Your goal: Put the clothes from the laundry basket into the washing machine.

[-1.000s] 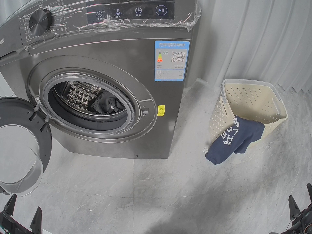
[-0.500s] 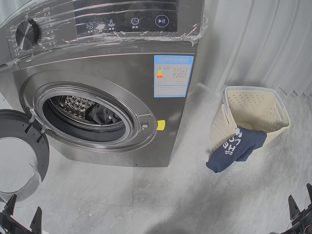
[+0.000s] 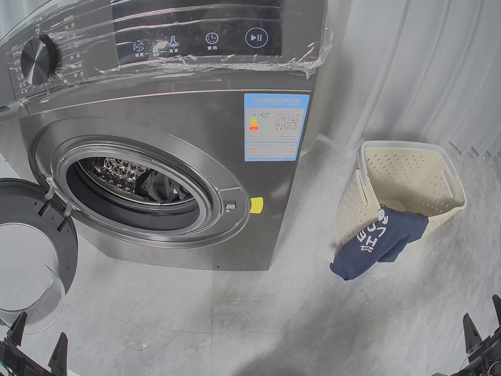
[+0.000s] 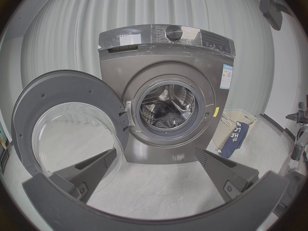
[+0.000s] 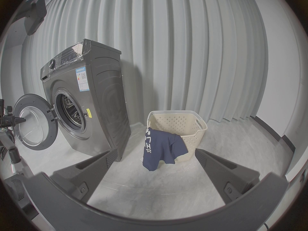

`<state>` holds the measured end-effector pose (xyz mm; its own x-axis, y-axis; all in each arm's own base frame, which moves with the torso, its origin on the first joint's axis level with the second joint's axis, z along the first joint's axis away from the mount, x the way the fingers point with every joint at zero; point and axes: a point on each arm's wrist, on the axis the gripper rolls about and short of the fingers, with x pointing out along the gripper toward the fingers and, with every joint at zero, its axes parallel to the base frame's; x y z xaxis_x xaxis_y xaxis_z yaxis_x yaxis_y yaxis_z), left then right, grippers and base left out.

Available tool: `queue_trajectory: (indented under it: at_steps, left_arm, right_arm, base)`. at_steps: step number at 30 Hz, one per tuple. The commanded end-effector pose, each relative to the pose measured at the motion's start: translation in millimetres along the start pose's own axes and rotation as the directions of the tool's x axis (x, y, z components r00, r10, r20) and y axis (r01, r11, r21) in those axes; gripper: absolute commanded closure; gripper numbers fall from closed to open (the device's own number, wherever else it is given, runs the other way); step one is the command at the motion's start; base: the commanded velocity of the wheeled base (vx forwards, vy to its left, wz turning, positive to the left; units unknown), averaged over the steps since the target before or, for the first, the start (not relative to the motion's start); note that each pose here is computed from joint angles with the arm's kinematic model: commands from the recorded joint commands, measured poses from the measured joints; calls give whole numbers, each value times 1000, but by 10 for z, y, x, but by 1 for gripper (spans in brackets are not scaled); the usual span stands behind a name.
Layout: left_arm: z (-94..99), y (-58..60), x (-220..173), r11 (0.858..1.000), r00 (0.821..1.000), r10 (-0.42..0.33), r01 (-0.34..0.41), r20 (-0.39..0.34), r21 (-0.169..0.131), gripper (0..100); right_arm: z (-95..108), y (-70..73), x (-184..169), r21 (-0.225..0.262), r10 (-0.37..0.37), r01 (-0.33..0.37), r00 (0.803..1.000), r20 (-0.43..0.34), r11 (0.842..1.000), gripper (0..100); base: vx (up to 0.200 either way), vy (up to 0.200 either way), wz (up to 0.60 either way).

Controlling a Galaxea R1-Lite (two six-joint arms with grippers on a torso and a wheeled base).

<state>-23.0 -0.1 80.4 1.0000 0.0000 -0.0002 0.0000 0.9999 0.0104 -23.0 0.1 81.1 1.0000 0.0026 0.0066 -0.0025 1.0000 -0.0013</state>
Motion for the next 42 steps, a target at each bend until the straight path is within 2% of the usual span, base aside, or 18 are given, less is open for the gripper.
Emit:
queue_trajectory:
  at_steps: [1,22,28,34,42]
  left_arm:
    - [-43,0,1,1000,1000,-2,2,-1,0,0]
    - [-43,-1,1,1000,1000,-2,2,-1,2,0]
    - [-45,-1,1,1000,1000,-3,3,-3,6,0]
    - [-45,0,0,1000,1000,2,-2,-1,3,0]
    - [-45,0,1,1000,1000,2,-1,-3,2,0]
  right_arm:
    - [-53,0,2,0,1,-1,1000,-4,1000,0]
    - [-51,0,2,0,1,-1,1000,-2,1000,0]
    - [-51,0,2,0,1,-1,1000,-2,1000,0]
    - [-53,0,2,0,1,-1,1000,-4,1000,0]
    - [-53,0,2,0,1,-1,1000,-4,1000,0]
  base:
    - [0,-200,0]
    - [0,-200,0]
    - [0,0,0]
    - [200,0,0]
    - [0,-50,0]
